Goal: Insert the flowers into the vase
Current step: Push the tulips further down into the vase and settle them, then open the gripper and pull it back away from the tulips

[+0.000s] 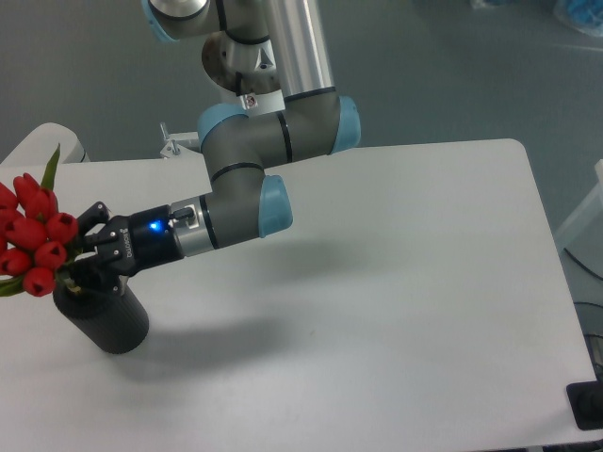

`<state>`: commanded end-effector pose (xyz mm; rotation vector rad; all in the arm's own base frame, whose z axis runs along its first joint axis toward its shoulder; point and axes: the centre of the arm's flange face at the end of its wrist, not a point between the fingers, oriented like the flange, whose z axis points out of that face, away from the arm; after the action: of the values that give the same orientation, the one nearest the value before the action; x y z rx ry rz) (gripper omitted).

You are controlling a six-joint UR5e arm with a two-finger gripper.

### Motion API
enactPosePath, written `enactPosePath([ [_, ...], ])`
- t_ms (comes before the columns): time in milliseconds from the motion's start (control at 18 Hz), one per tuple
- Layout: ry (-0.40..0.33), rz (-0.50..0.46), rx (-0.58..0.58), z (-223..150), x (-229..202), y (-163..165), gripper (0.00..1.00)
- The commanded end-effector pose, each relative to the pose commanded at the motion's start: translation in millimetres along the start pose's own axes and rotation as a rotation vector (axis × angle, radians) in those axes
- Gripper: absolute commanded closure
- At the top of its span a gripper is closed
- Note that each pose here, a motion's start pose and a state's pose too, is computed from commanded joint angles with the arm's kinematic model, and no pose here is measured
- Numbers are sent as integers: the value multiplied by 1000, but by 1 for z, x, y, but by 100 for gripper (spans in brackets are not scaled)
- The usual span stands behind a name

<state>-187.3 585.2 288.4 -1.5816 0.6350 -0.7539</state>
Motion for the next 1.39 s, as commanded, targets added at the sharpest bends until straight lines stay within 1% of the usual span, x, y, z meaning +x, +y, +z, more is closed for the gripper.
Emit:
enactPosePath([
  [56, 0, -2, -2, 0, 0, 1, 79],
  [111, 0, -3, -21, 0, -1, 4, 76],
  [222, -1, -2, -66, 0, -1, 8, 65],
  [278, -1, -5, -78, 0, -1, 11, 56],
  [333, -2, -6, -78, -1, -1, 12, 51],
  [389, -2, -14, -78, -1, -1, 14, 41],
  [444, -2, -20, -78, -1, -1, 17, 28],
  [500, -3, -17, -78, -1, -1, 20, 22],
  [833, -9, -29, -77, -5, -3, 26, 1],
  [1167, -32, -34, -74, -17, -6, 24, 0],
  [1389, -68, -43, -67, -39, -7, 27, 0],
])
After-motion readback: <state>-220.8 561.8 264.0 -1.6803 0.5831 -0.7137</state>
